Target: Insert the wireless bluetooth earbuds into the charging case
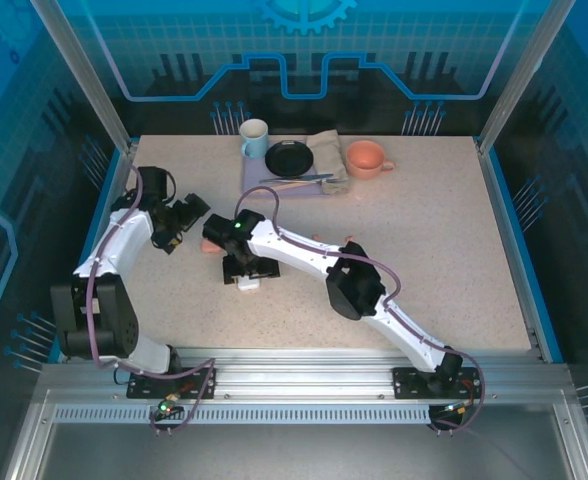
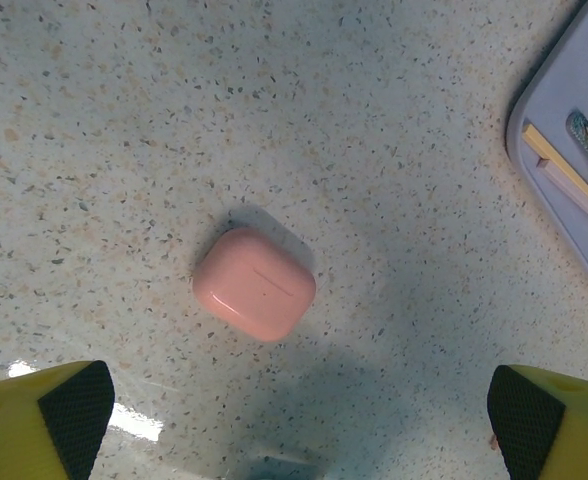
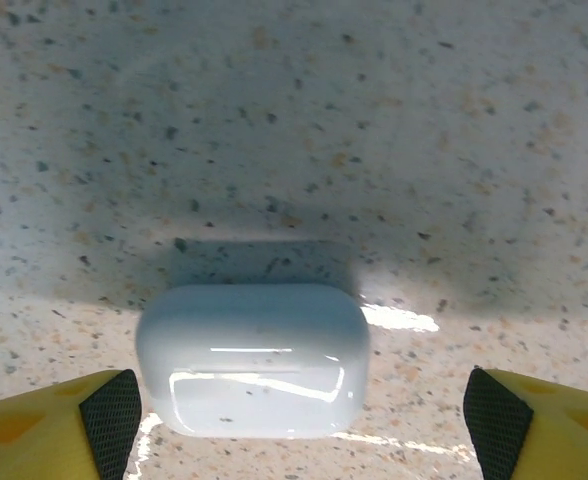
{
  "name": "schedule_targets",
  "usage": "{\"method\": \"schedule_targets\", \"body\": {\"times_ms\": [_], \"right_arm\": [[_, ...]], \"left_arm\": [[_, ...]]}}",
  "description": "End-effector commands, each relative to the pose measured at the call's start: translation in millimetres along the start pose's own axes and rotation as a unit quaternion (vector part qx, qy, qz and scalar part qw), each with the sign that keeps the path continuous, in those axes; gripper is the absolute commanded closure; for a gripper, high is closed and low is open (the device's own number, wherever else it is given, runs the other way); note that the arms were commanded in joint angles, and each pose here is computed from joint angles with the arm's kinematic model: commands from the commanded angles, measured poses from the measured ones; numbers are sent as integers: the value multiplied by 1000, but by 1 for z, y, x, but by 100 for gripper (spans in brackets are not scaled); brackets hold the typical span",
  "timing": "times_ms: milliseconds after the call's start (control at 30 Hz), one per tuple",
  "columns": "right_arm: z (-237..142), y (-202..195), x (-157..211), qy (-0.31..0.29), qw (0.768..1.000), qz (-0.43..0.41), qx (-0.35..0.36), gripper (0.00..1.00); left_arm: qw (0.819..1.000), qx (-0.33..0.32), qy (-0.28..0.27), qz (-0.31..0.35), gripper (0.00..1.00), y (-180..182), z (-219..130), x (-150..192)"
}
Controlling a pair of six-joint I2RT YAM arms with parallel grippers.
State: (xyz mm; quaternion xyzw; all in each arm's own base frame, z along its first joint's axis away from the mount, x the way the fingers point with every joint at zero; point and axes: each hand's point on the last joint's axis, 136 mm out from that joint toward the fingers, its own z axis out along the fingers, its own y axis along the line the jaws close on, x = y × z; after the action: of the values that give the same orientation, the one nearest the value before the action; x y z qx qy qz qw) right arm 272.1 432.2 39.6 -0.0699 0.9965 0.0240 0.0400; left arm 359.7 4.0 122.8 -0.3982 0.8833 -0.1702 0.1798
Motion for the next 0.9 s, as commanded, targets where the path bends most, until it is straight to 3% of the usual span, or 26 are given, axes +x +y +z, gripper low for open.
{"method": "schedule_targets", "body": {"times_ms": [0, 200, 433, 767, 867], "right_arm": [[8, 16, 5, 8, 999, -32, -16, 13], [23, 14, 8, 23, 999, -25, -9, 14], [30, 12, 9, 24, 999, -25, -1, 23], [29, 12, 15, 27, 999, -17, 5, 24], [28, 14, 17, 30, 999, -16, 0, 33]], "left_arm": [[1000, 9, 7, 2, 1, 0, 5, -1], [1000, 7, 6, 0, 1, 2, 5, -1], [1000, 4, 9, -2, 1, 5, 8, 2], [1000, 7, 11, -5, 1, 5, 10, 3], [1000, 8, 11, -5, 1, 5, 10, 3]]}}
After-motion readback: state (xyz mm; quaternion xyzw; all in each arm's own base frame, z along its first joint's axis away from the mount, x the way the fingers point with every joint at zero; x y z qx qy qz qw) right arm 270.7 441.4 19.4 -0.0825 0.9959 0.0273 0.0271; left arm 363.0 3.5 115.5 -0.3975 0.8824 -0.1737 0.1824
